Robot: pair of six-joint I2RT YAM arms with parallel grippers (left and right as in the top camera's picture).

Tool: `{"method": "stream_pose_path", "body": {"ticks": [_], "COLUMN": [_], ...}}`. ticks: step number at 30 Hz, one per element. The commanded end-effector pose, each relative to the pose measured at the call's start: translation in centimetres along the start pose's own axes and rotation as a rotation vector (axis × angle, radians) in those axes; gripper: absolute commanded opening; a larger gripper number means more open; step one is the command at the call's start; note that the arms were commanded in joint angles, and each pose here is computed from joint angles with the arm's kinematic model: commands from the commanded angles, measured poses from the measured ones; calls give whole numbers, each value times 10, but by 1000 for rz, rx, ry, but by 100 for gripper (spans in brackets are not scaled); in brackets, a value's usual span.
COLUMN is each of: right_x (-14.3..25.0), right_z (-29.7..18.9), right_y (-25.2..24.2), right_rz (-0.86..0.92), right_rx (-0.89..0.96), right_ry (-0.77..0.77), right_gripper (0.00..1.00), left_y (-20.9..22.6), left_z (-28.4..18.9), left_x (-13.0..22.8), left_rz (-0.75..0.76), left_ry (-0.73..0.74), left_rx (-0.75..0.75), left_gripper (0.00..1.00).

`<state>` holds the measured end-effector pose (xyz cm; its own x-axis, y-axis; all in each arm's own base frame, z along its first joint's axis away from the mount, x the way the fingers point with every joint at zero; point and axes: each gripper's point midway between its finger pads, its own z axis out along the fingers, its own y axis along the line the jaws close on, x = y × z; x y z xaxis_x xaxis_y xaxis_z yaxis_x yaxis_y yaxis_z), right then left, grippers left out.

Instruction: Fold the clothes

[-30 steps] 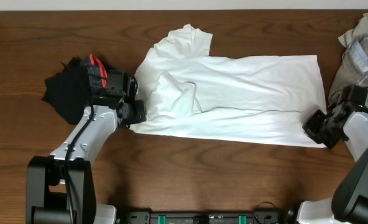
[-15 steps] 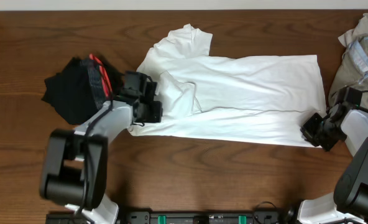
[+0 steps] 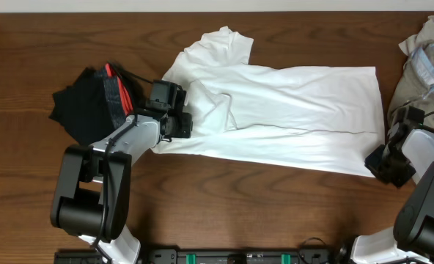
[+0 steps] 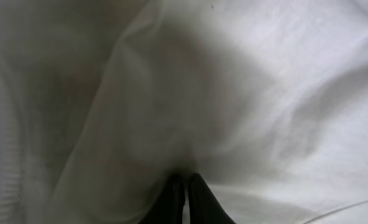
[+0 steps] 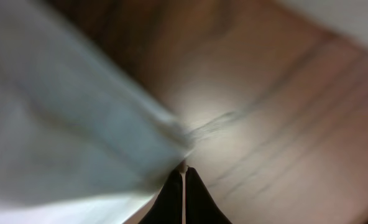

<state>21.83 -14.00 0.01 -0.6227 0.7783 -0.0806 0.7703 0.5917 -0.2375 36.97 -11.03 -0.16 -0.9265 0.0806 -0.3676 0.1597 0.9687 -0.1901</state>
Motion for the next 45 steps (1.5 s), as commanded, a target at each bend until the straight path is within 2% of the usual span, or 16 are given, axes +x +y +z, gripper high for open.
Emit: {"method": "stream_pose_path", "body": {"ticks": [1,4,11,15,21,27,33,40,45], "right_x": [-8,-9,-9,1,29,37,38,35,24], "right_z": [1,-5,-77,-99,-95,-72,-45,0,10], "right_y": [-14,8,86,103,117,117,110,64,28], "right_rz": [28,7,-217,-240,-317,-284,-214,-89,-58], "right_rx": [95,-24,-553,-681,-654,-492,-394,-117,52], "right_ry": [-50,-17,4,28,71,50,44,10,-33], "right_gripper": [2,1,2,4,4,7,7,6,3], "left_y": [30,28,9,-6,-27,-27,-23,-6,10], "left_z": [16,13,-31,-58,-51,-14,5,11,10], "left_x": [25,23,8,-4,-10,1,-4,-6,-9], "left_rz": [-44,-45,-67,-52,52,94,98,95,90], "left_ry": [75,72,18,-50,-76,-18,-33,-43,-57], "left_rx": [-136,-131,-66,-24,2,-1,-11,-103,-191], "left_gripper": [8,8,10,14,16,13,14,12,11]}}
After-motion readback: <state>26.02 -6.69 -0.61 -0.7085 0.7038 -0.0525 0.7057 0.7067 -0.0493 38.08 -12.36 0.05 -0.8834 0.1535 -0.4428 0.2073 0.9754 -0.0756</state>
